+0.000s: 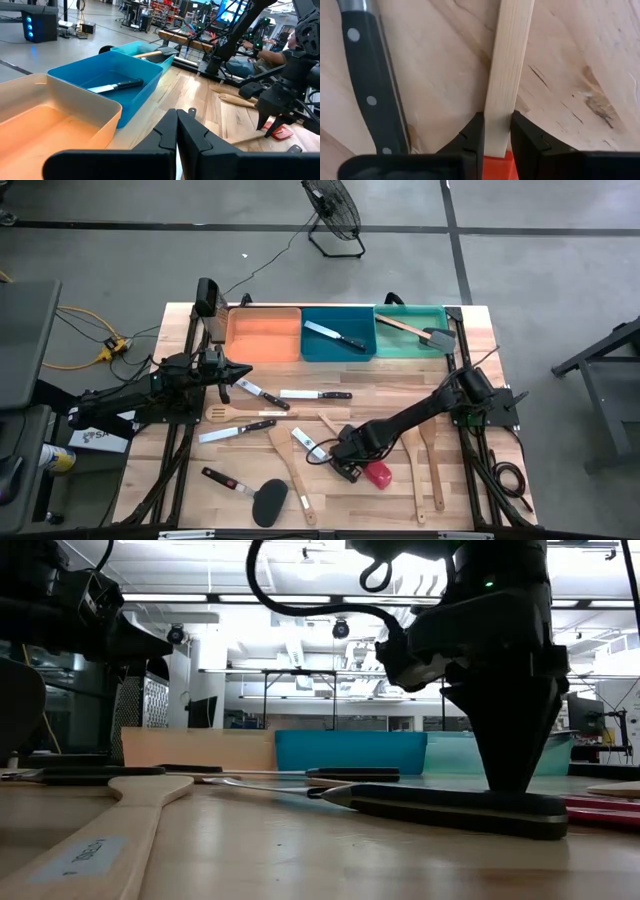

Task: Pick & Place Kitchen Items
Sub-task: Put the red spatula into the green bin

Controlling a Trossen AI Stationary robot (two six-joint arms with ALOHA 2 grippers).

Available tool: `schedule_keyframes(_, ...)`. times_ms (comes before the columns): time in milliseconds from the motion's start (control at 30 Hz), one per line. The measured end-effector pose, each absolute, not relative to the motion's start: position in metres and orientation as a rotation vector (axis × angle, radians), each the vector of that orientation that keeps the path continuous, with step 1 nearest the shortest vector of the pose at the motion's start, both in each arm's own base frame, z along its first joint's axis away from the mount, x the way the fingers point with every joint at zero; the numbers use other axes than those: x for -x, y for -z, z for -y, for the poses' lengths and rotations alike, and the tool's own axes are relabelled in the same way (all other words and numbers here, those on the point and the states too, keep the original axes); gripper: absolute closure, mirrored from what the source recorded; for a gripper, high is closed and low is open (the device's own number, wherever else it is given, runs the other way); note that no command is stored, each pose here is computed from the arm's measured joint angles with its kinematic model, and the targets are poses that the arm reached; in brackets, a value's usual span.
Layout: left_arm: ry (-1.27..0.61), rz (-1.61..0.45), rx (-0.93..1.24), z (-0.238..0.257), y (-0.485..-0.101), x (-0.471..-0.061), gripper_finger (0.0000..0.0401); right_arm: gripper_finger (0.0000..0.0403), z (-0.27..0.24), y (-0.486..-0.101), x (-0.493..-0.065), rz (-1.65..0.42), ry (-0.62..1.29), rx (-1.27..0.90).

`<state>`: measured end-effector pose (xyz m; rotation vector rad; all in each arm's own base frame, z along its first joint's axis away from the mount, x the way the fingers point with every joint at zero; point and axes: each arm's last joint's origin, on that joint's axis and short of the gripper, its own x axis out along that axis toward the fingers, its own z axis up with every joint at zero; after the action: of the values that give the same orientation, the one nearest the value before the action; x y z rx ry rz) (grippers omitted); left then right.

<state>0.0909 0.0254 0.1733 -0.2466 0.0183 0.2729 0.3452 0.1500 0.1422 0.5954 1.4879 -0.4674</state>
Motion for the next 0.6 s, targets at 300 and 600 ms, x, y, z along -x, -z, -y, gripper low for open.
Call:
schedule_keyframes(300, -0.273, -0.018, 0.247, -0.025, -0.173, -0.091, 0.0401, 0.0344, -0.152, -0.171, -0.35, -1.527, 0.447, -0.469)
schedule_keyframes(600, -0.272, -0.018, 0.247, -0.025, -0.173, -0.091, 0.0401, 0.0344, -0.132, -0.203, -0.341, -1.661, 0.595, -0.294)
